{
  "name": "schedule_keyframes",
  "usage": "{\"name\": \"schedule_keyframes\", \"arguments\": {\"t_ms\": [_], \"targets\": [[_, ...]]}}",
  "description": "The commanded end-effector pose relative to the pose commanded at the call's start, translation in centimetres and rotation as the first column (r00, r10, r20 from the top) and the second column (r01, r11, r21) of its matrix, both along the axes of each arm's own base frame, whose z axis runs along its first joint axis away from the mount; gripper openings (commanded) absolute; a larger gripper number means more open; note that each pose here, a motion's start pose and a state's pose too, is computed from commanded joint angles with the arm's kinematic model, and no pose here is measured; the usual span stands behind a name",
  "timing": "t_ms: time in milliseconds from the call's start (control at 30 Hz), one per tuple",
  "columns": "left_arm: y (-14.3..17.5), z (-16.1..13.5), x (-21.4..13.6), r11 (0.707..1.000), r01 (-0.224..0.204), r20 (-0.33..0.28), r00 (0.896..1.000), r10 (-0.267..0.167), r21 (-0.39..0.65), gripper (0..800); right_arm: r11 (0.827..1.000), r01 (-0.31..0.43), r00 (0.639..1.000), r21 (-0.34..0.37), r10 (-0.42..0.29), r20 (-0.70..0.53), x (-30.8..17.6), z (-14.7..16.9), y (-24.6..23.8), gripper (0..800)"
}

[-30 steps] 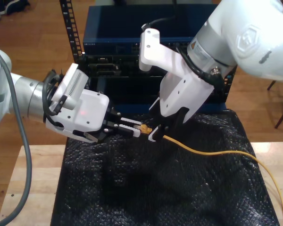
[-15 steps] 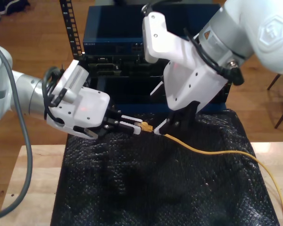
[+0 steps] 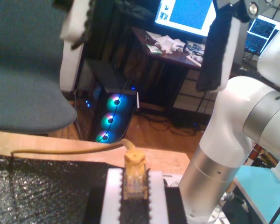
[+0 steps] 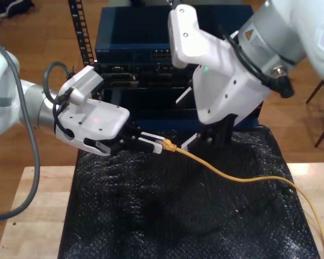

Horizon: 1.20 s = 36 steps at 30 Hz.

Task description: Grab the cable and plug it in

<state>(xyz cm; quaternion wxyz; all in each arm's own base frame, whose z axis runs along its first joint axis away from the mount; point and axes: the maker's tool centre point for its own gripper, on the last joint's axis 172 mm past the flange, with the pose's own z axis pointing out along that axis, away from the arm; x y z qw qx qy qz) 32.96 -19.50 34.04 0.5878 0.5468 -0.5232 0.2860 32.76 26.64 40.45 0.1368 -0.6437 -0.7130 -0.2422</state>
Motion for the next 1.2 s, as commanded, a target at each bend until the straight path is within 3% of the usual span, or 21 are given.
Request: {"name": "schedule_keyframes", "arguments": {"t_ms": [400,633,800,967,1200], "targets": [[0.1,1.1,-0.3,0.999,0.031,-0.038,0.999,-0.032,-0.021,6,0.999,-0.008,0.965,0.054,-0.007,0.264,1.2,1.5,-1.6,798],[0.1,2.1,-0.4,0.998,0.042,-0.089,0.995,-0.046,-0.052,6,0.998,-0.01,0.95,0.067,-0.012,0.313,1.2,2.5,-1.9,799],[0.2,2.1,-0.6,0.997,0.046,-0.127,0.99,-0.054,-0.059,6,0.995,-0.073,0.929,0.064,0.044,0.366,0.5,2.8,-0.4,799],[0.2,1.7,-0.7,0.996,0.054,-0.18,0.982,-0.064,-0.065,6,0.992,-0.107,0.917,0.072,0.07,0.392,-0.1,2.1,1.4,798],[0.1,2.0,-0.5,0.994,0.052,-0.198,0.978,-0.071,-0.097,6,0.99,-0.126,0.917,0.062,0.093,0.388,-0.5,1.0,1.8,797]]}}
